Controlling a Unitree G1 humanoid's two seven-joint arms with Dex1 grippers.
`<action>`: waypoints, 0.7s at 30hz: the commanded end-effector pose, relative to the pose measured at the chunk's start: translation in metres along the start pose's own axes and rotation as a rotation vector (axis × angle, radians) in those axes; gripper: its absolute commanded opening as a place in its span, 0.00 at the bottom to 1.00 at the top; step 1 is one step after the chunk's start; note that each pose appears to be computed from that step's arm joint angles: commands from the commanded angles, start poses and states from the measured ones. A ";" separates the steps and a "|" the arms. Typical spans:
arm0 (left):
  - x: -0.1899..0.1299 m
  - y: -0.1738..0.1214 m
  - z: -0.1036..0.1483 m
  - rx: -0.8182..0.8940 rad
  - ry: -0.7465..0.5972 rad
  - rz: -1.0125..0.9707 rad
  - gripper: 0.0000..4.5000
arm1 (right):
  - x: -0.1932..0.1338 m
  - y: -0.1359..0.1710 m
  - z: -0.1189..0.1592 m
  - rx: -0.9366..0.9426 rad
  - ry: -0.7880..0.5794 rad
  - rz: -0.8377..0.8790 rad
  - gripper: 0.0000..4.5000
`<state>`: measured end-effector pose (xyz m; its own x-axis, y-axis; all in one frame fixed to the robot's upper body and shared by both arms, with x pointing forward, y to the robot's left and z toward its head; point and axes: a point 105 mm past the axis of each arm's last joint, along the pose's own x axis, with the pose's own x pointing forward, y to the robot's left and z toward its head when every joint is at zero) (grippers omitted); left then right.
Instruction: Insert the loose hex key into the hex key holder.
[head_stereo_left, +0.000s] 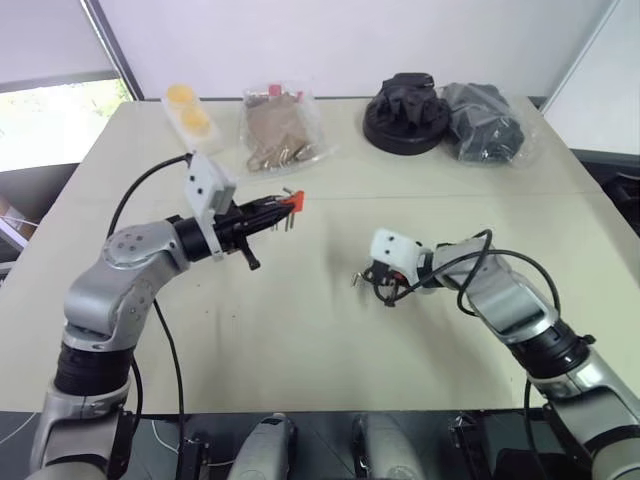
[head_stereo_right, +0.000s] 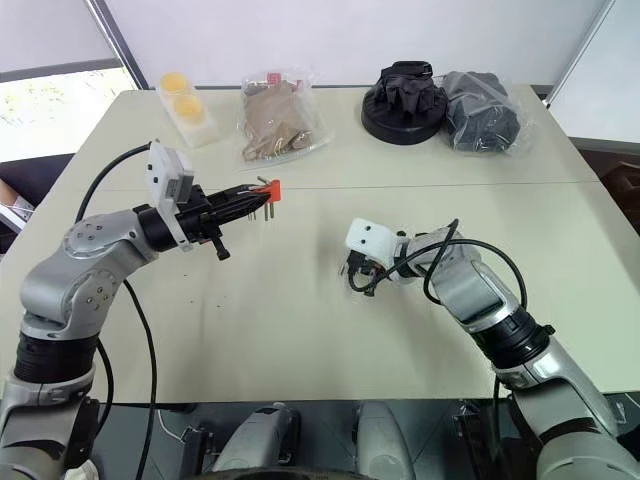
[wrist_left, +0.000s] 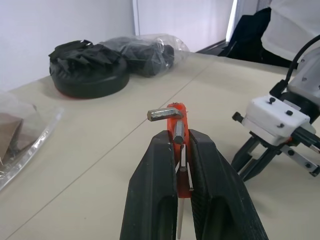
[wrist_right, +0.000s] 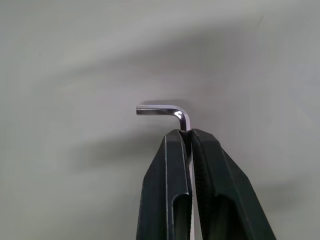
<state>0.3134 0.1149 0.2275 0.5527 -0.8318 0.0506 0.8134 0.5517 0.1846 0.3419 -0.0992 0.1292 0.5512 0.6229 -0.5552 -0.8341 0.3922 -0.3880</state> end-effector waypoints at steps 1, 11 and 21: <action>-0.004 0.001 0.014 0.039 -0.051 0.019 0.00 | -0.013 -0.031 0.033 -0.009 -0.193 -0.162 0.01; 0.000 0.010 0.020 0.026 -0.073 0.035 0.00 | -0.046 -0.080 0.113 0.190 -0.706 -0.456 0.01; 0.003 0.016 0.024 0.019 -0.084 0.029 0.00 | -0.069 -0.087 0.170 0.506 -1.101 -0.367 0.01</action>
<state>0.3259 0.1166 0.2395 0.5645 -0.8207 0.0887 0.8037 0.5709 0.1679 0.3805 -0.0595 0.3055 0.6878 0.5755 0.4424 -0.6603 0.7492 0.0522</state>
